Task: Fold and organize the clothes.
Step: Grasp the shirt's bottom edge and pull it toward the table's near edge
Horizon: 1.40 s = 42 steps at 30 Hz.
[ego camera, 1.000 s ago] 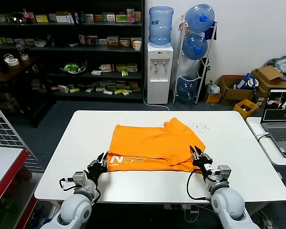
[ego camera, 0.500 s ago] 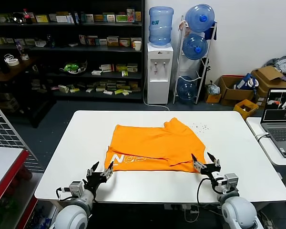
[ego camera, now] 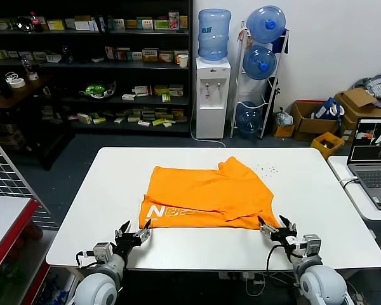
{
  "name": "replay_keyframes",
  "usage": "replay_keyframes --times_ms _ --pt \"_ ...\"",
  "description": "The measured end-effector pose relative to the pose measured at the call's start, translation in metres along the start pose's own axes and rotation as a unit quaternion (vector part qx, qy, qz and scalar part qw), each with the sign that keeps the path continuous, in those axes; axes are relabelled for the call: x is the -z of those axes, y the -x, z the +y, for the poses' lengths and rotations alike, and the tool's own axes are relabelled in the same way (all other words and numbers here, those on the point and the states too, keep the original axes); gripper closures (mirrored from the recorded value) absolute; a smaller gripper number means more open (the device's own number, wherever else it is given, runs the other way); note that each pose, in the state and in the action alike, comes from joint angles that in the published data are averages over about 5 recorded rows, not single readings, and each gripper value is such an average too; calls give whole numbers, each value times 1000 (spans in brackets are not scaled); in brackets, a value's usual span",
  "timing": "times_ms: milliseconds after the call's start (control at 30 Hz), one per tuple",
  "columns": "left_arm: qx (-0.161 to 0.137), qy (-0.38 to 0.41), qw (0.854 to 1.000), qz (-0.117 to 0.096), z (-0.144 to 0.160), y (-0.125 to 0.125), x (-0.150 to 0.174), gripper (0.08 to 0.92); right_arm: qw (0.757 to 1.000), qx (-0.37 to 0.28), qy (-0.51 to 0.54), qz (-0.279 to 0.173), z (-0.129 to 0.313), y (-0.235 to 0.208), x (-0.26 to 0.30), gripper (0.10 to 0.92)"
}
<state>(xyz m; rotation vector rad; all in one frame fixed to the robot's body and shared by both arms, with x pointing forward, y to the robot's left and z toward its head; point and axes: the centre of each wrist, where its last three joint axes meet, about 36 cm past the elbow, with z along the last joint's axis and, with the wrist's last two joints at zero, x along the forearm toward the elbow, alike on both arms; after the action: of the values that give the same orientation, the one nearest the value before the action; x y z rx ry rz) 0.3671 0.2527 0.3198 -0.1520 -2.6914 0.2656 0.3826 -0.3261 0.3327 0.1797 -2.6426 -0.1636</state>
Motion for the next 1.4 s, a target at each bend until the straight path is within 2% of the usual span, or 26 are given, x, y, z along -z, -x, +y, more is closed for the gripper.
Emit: replay_keyframes --times_ms 67,167,767,933,1167,1400 --pt "2 0 1000 1 1 1 -1 193 1000 2 4 4 0 0 0 282" --pt "3 0 1000 4 1 1 -2 259 1000 4 7 8 -2 -1 0 369" --pt "3 1 1000 11 -5 6 -7 778 1000 2 28 11 -5 -11 0 875" --pt "3 -1 1000 13 -6 4 -8 899 999 0 31 5 -5 -16 2 898" --pt "6 -11 1000 12 -5 -8 8 910 999 -3 31 10 -4 -38 5 898" --pt "7 -21 999 23 -2 -37 32 910 999 -13 16 46 -1 -78 -2 898"
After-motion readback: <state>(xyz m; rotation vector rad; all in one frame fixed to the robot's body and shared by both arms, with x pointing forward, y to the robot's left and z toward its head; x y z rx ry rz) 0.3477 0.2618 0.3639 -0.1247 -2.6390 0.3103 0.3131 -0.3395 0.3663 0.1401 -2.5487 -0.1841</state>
